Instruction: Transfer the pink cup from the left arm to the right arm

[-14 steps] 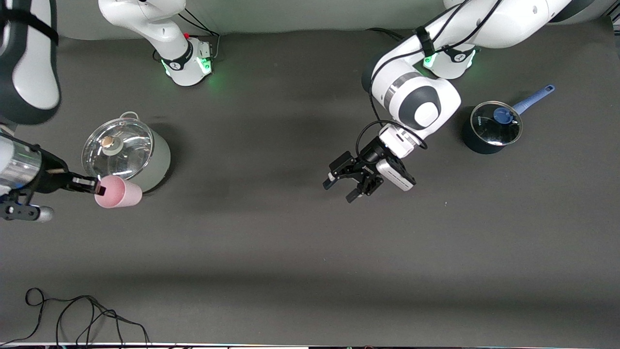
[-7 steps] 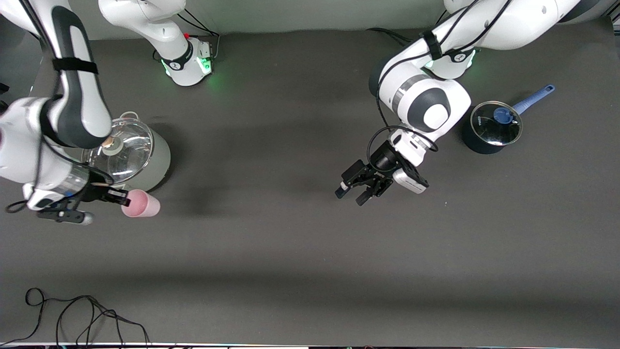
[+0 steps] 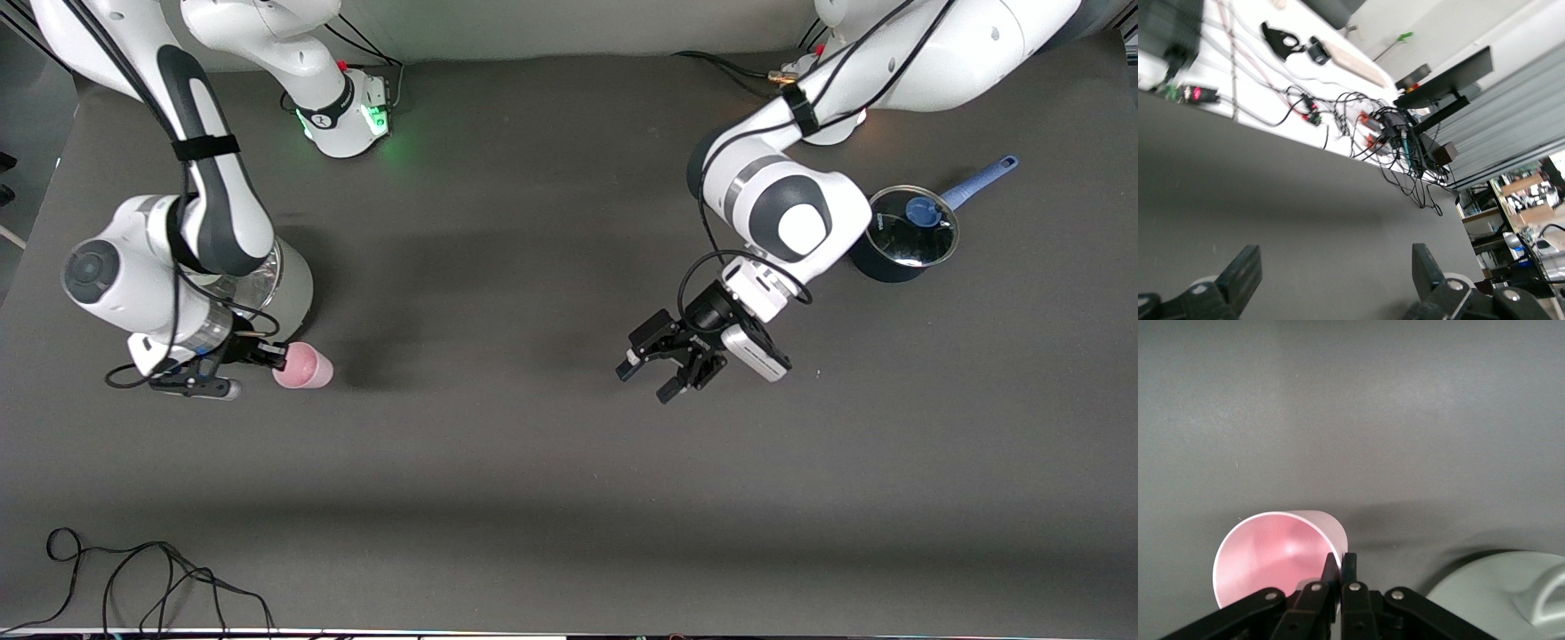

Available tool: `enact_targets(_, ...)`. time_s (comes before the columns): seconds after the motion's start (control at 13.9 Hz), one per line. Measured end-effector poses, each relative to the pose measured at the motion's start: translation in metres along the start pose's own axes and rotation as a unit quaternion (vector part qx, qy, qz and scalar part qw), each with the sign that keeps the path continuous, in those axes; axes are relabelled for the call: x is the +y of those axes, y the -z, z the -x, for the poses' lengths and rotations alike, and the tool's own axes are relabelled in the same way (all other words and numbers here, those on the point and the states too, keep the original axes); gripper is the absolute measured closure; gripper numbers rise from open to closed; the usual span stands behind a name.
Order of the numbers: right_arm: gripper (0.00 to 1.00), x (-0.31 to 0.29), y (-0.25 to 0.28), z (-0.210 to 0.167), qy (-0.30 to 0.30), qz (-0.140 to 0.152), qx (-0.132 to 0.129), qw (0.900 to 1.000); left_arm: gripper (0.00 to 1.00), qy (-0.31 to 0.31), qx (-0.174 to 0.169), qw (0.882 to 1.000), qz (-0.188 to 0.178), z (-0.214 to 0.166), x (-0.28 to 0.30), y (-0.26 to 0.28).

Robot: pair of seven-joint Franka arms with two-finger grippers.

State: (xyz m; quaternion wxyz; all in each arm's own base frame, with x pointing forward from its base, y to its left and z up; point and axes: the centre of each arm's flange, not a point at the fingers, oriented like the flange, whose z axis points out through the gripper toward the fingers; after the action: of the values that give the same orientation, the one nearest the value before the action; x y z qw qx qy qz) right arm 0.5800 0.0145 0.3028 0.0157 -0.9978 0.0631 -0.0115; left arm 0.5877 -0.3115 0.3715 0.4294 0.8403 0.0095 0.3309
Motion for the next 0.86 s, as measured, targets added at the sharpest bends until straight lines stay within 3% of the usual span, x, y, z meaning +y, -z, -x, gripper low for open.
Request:
enact_targets(0.22,0.96,0.000,-0.024,-0.001,0.001,0.010,-0.003,1.000,0.00,-0.043,0.002,0.999,0.026,-0.023,-0.011,-0.007)
enact_targets(0.36,0.96,0.000,-0.039,0.000,0.001,0.014,-0.010,1.000,0.00,-0.048,-0.015,0.998,0.045,-0.044,-0.017,-0.011)
enact_targets(0.65,0.96,-0.007,-0.052,0.002,-0.002,0.002,-0.015,1.000,0.00,-0.016,-0.120,0.991,0.059,-0.078,-0.043,-0.007)
enact_targets(0.86,0.69,-0.011,-0.045,0.000,0.003,-0.004,-0.013,1.000,0.00,0.013,-0.199,0.979,0.048,-0.102,-0.080,0.025)
